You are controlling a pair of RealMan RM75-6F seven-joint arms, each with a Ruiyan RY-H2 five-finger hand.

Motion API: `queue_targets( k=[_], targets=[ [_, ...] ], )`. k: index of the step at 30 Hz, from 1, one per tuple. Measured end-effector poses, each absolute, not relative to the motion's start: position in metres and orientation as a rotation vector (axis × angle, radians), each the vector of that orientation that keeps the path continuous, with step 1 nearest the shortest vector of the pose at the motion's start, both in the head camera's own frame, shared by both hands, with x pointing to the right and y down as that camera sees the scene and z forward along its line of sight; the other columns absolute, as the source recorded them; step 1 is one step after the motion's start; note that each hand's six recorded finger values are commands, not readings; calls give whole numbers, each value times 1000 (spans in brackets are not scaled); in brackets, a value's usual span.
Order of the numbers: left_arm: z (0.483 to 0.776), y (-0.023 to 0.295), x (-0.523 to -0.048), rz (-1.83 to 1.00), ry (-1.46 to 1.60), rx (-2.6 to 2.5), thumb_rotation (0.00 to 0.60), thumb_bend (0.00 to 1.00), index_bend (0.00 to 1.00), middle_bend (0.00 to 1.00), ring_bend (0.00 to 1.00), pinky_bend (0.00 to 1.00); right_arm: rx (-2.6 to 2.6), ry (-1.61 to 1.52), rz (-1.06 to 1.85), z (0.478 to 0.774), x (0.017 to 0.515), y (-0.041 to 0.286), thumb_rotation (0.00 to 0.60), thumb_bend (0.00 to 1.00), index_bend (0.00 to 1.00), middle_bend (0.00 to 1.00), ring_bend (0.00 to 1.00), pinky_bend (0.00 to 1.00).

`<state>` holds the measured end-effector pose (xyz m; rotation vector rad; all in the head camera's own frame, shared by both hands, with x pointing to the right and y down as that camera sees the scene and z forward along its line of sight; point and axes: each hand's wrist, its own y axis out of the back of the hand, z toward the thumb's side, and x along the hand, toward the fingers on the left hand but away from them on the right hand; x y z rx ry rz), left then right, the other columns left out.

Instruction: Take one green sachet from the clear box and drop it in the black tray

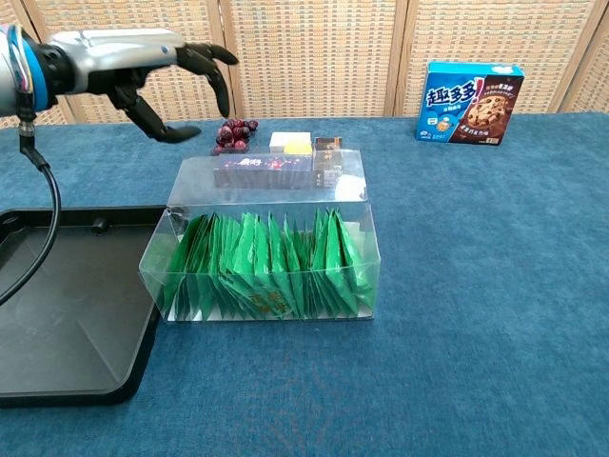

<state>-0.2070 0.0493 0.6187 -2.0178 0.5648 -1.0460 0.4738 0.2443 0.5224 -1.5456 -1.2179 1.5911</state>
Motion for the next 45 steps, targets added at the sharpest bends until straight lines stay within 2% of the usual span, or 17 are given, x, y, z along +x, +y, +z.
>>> queue_targets(
  k=[13, 19, 28, 45],
  targets=[
    [640, 67, -138, -939, 361, -2086, 600, 439, 441, 0, 0, 0, -1534, -1216, 1629, 526, 478, 243, 600, 0, 0, 0, 0, 0],
    [655, 75, -122, -932, 305, -2079, 600, 439, 455, 0, 0, 0, -1526, -1231, 1642, 527, 483, 243, 600, 0, 0, 0, 0, 0],
    [673, 82, -116, -930, 265, -2045, 600, 439, 462, 0, 0, 0, -1526, -1249, 1643, 525, 488, 241, 600, 0, 0, 0, 0, 0],
    [676, 83, -115, -936, 257, -2035, 600, 442, 471, 0, 0, 0, -1518, -1255, 1641, 524, 490, 240, 600, 0, 0, 0, 0, 0]
  ],
)
